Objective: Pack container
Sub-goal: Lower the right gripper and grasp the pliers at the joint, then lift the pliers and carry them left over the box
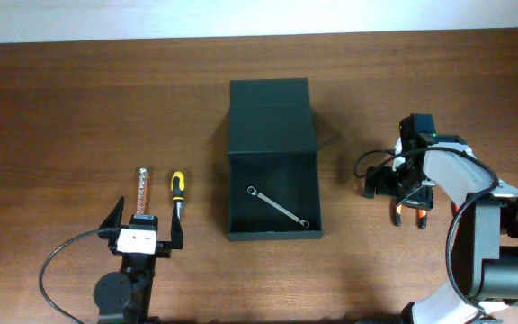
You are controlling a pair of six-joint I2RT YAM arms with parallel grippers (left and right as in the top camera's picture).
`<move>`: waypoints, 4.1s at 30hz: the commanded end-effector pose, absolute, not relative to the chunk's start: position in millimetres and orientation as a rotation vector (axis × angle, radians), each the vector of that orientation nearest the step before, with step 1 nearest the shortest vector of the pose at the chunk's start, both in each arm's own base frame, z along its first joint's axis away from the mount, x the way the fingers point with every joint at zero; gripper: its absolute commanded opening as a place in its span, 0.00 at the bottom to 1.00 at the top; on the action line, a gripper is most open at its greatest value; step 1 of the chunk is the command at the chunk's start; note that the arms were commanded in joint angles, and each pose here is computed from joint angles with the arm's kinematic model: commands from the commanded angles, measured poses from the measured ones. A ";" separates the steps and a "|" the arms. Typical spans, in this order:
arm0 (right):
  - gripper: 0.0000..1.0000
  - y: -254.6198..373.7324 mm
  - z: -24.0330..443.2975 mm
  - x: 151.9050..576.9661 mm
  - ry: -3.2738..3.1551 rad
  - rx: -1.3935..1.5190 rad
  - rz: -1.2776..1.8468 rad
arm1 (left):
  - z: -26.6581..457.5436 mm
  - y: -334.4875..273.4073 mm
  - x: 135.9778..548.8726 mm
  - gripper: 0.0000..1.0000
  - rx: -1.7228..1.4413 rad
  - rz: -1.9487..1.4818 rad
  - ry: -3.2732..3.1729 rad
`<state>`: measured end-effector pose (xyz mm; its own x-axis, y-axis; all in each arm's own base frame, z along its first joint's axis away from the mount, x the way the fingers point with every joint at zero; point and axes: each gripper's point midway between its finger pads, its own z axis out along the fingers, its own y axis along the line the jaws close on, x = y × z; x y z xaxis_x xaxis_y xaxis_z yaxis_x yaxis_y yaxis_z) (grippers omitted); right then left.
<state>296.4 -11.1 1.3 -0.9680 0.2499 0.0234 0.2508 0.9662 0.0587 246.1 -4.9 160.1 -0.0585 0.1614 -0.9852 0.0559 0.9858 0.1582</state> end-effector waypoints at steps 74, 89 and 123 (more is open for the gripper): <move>0.29 -50.2 -2.4 284.7 -3.056 -0.500 0.030 | 158.6 -3.3 245.9 0.99 0.172 0.102 1.632; 0.19 -50.2 -2.4 284.7 -3.056 -0.500 0.030 | 158.6 -3.3 245.9 0.99 0.172 0.102 1.632; 0.04 159.0 191.2 344.5 -3.191 0.992 -0.206 | 158.6 -3.3 245.9 0.99 0.172 0.102 1.632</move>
